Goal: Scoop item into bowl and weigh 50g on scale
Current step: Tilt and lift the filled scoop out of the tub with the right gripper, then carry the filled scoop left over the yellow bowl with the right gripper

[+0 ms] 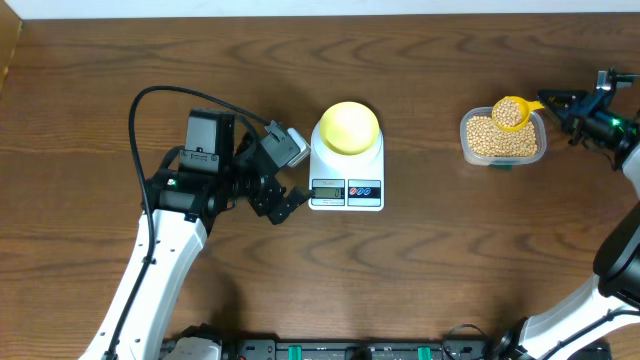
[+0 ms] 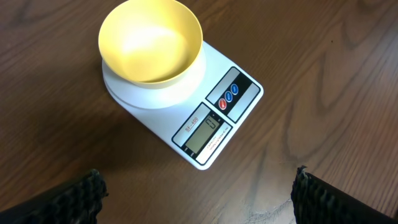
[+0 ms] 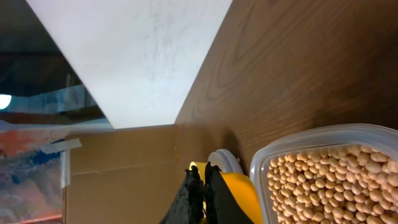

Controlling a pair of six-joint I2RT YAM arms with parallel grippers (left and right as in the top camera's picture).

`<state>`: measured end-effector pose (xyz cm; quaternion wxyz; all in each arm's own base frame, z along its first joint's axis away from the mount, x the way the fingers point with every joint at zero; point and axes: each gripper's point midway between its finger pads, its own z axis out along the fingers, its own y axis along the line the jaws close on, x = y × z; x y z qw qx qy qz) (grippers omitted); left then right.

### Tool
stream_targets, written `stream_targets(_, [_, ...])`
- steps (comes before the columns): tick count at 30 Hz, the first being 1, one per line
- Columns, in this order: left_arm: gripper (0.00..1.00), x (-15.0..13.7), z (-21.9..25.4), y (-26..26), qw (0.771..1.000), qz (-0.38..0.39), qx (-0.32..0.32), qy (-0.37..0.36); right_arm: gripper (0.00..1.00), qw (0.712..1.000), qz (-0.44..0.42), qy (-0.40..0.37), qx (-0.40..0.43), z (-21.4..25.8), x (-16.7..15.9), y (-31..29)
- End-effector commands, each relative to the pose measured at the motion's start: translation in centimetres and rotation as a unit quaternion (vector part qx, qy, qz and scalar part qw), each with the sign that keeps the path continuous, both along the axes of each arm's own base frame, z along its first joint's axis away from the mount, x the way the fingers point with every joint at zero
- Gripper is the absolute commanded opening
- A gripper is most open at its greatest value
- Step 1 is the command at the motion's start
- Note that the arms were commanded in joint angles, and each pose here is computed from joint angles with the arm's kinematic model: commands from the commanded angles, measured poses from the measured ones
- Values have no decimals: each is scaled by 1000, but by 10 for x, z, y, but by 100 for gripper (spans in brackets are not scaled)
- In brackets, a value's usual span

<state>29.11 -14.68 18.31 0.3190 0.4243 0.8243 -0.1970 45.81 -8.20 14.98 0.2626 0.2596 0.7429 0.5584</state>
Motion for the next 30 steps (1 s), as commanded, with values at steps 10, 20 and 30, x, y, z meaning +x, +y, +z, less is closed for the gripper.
stream_targets(10, [98, -2, -4, -1, 1000, -7, -2, 6, 1, 999, 41, 8, 34, 0, 1, 30])
stream_targets(20, [98, -2, -4, -1, 1000, -7, -2, 6, 1, 996, 88, -5, 32, 6, 9, 74])
stream_targets(30, [98, -2, -4, -1, 1000, -7, -2, 6, 1, 991, 130, -9, 33, 13, 16, 125])
